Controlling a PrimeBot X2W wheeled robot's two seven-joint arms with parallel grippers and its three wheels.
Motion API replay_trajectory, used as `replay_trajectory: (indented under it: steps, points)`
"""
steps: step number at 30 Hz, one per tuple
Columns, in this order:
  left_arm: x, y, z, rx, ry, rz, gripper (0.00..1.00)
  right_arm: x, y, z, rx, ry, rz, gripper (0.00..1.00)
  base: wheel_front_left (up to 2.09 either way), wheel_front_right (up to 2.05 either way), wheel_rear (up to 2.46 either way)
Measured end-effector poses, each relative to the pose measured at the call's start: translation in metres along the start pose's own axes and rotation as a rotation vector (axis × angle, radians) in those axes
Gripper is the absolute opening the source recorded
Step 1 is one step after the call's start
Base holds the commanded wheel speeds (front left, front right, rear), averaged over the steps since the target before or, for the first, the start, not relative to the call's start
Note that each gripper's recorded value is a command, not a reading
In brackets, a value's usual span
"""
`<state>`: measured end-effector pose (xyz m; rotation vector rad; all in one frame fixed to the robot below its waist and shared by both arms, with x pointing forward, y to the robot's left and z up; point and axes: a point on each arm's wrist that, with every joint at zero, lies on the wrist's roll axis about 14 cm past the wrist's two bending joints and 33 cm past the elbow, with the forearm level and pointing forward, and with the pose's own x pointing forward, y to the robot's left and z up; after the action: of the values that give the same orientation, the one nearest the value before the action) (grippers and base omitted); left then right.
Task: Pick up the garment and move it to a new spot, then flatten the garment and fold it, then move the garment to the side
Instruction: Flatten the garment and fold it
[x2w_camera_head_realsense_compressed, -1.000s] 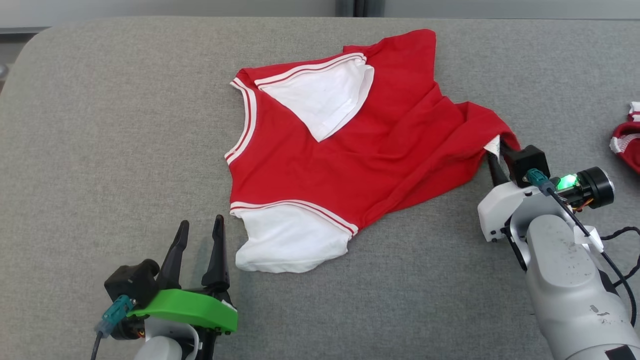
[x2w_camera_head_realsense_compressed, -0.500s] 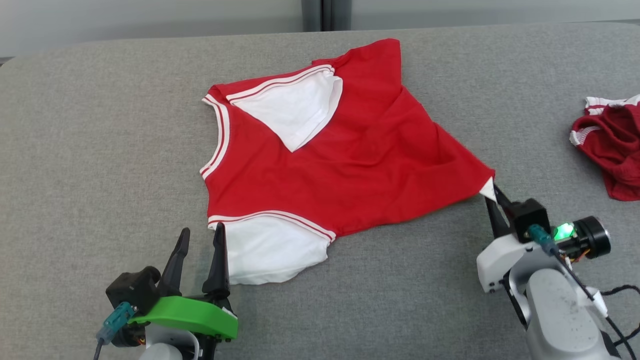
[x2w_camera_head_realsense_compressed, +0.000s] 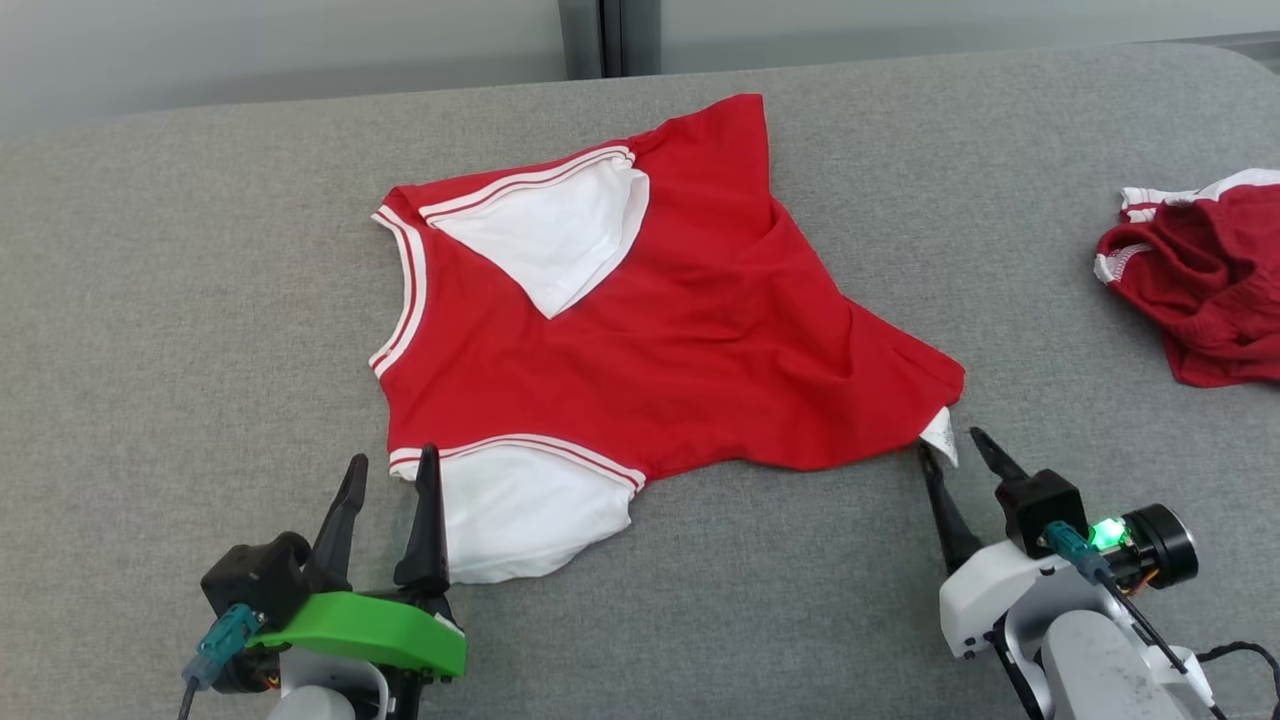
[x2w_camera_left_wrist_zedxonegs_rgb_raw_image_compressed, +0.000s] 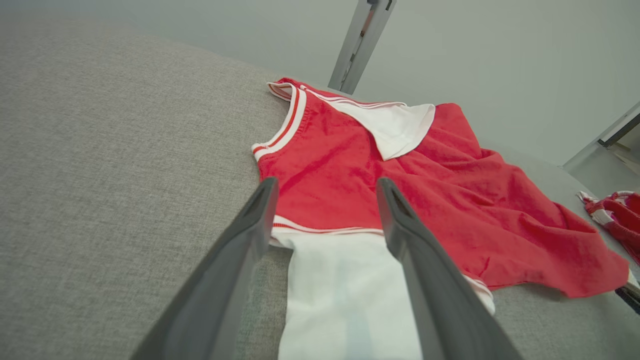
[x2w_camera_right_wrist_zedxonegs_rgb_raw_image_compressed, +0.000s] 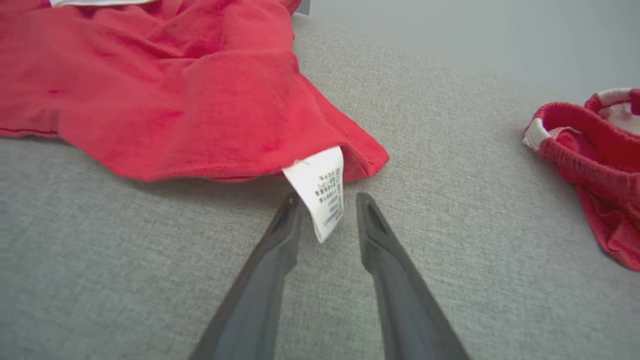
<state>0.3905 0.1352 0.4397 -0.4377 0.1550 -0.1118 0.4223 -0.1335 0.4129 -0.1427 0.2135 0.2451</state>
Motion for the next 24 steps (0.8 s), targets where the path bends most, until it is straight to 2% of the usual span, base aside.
replay_trajectory:
  steps: [7, 14, 24]
  points:
    - [-0.005, -0.010, 0.005, 0.032, -0.015, -0.044, 1.00, -0.017, -0.016, 0.017, 0.066, -0.072, -0.065, 1.00, 0.00, 0.00, 0.00]
    - [-0.014, -0.022, 0.011, 0.062, -0.042, -0.077, 1.00, -0.034, -0.038, 0.053, 0.088, -0.197, -0.140, 1.00, 0.00, 0.00, 0.00]
    - [-0.037, -0.027, 0.011, 0.074, -0.061, -0.081, 1.00, -0.054, -0.042, 0.074, 0.145, -0.274, -0.161, 1.00, 0.00, 0.00, 0.00]
